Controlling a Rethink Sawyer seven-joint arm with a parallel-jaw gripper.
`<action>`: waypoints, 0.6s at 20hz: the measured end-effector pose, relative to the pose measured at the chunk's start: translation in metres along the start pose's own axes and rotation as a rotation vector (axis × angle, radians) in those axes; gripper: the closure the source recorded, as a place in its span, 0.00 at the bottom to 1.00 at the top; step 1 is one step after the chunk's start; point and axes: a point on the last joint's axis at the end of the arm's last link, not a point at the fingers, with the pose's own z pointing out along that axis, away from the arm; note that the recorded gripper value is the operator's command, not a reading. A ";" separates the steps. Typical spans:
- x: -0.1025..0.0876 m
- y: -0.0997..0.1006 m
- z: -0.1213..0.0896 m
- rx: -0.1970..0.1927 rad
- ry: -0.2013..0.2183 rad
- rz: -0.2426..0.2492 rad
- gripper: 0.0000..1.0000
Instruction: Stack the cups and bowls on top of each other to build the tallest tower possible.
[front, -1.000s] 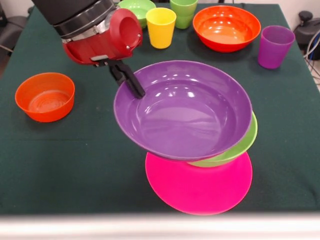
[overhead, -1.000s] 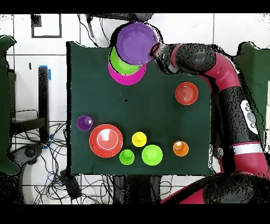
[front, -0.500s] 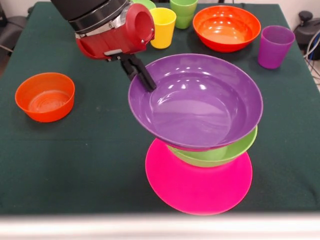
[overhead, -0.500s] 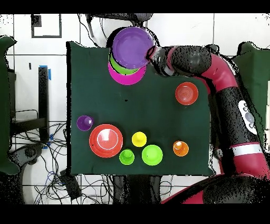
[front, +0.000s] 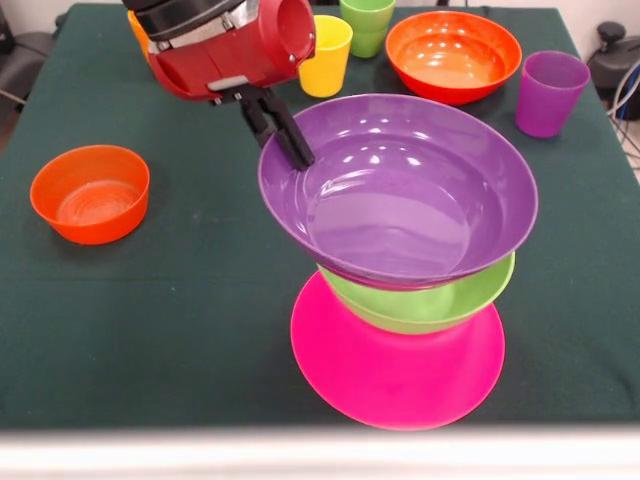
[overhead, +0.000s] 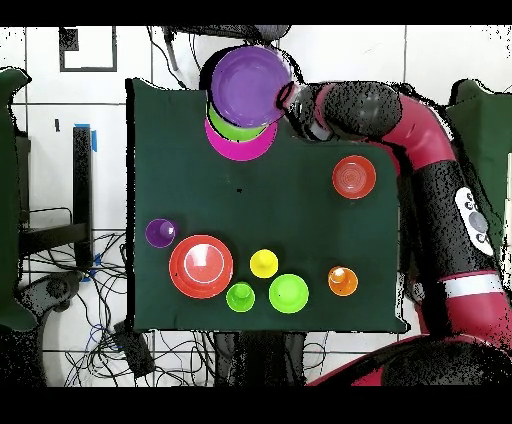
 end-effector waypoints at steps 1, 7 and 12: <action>-0.001 0.001 -0.002 0.002 -0.003 -0.002 1.00; -0.001 0.003 -0.005 0.006 -0.011 -0.010 1.00; 0.001 0.004 -0.002 0.004 -0.022 -0.014 1.00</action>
